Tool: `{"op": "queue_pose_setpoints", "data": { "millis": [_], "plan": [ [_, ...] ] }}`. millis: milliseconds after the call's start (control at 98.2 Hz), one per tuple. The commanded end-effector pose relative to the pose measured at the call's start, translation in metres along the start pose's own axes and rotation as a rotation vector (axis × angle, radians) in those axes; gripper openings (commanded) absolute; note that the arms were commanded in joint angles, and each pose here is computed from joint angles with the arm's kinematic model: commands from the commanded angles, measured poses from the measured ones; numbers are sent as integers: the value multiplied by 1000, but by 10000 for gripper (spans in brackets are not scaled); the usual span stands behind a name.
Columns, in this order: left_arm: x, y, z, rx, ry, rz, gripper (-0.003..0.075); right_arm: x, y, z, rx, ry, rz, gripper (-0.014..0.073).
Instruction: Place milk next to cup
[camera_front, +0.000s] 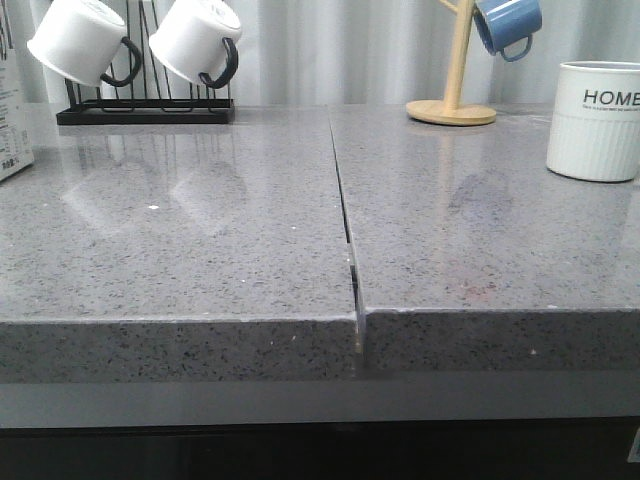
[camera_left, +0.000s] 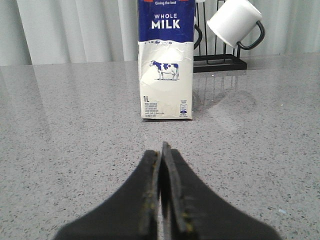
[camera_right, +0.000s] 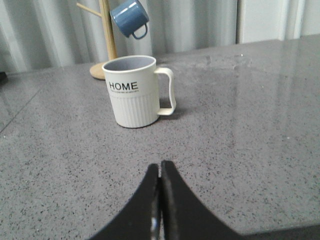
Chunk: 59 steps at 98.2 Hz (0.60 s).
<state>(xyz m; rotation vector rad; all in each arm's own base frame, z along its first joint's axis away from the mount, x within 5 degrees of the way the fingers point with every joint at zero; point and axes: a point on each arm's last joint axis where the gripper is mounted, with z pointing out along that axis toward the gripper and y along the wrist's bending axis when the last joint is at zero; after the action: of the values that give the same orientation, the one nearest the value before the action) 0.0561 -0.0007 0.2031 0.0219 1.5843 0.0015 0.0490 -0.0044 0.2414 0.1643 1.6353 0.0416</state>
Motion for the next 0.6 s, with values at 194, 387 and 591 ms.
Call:
{"op": "queue_pose_setpoints", "data": {
  "millis": [194, 387, 591],
  "plan": [
    [4, 0, -1, -5, -77, -17, -21, -28, 4, 18, 2, 28, -1, -59],
    [4, 0, -1, -5, -77, -17, -21, -33, 5, 39, 8, 95, -2, 181],
    [4, 0, -1, -5, -77, -17, -21, -37, 8, 66, -10, 57, -3, 390]
  ]
}}
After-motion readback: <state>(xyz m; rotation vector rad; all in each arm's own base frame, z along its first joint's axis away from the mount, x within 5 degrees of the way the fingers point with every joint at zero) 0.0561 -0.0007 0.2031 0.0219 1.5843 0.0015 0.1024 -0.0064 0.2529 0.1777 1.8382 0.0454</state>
